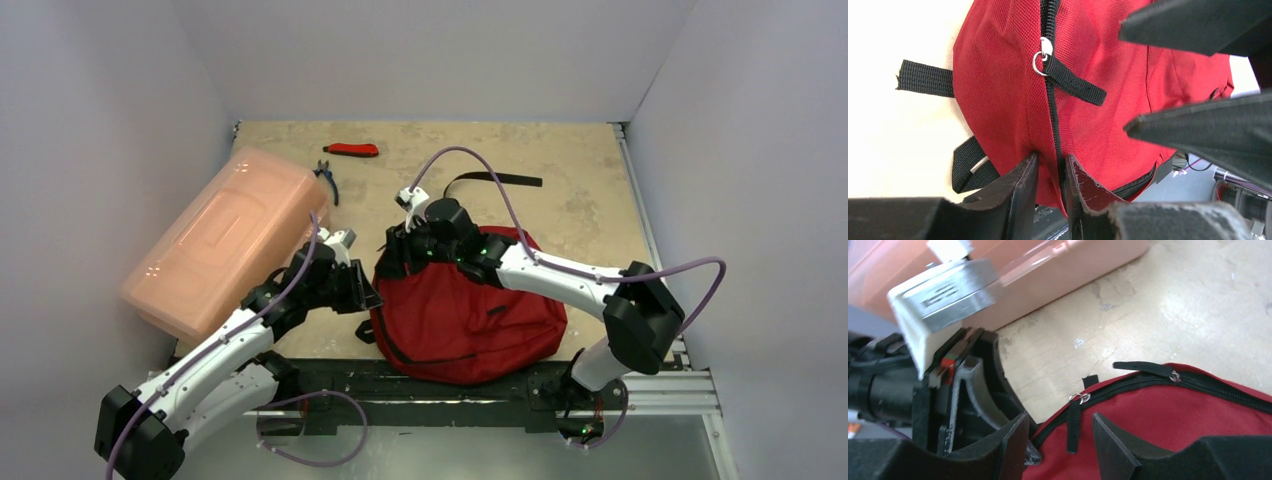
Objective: Pack the student bag
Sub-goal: Zip the student bag at the center of the board.
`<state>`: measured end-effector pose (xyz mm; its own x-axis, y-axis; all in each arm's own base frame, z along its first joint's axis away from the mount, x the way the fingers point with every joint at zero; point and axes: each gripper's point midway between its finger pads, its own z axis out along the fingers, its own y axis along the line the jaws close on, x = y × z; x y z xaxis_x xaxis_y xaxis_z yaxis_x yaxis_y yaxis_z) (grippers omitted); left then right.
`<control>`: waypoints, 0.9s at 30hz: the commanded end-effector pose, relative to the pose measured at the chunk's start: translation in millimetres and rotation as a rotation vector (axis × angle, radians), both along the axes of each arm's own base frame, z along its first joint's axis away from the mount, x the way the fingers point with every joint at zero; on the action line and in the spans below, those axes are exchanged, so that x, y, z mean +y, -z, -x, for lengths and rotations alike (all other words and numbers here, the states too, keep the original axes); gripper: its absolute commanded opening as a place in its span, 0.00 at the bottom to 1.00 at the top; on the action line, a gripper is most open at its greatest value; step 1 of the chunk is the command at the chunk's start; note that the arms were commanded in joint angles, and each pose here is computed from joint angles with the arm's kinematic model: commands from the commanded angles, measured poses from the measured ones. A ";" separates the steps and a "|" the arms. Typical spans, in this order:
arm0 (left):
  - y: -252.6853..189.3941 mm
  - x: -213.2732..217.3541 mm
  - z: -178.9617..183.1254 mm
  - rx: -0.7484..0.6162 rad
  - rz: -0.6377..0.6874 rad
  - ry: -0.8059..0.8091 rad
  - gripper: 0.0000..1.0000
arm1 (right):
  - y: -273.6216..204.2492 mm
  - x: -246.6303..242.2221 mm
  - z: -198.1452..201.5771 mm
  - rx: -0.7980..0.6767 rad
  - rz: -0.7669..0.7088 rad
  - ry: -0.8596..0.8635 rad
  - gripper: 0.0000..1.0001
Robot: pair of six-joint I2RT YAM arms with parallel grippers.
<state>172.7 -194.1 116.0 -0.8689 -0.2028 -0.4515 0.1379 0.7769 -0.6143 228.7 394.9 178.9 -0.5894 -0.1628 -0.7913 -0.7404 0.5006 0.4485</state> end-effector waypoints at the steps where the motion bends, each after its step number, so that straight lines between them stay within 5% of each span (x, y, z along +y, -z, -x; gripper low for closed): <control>1: -2.0 -5.3 -3.2 -0.021 0.036 0.009 0.23 | 0.8 -4.4 -18.6 0.101 0.033 0.167 0.55; 10: 2.5 -3.0 -0.4 -0.022 0.019 0.023 0.00 | 12.1 1.8 -15.4 0.005 0.146 0.001 0.56; 17: -1.9 -2.2 0.3 -0.047 0.031 0.025 0.00 | 27.3 12.8 3.5 0.135 0.104 -0.031 0.52; 27: -3.0 -4.2 1.7 -0.045 0.043 0.034 0.00 | 33.4 23.9 13.6 0.124 0.160 -0.010 0.44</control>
<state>168.9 -193.5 110.5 -0.8672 -0.2007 -0.4558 0.1498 0.7677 -0.6230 215.6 408.4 136.1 -0.6865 -0.2930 -0.6655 -0.6907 0.5489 0.4708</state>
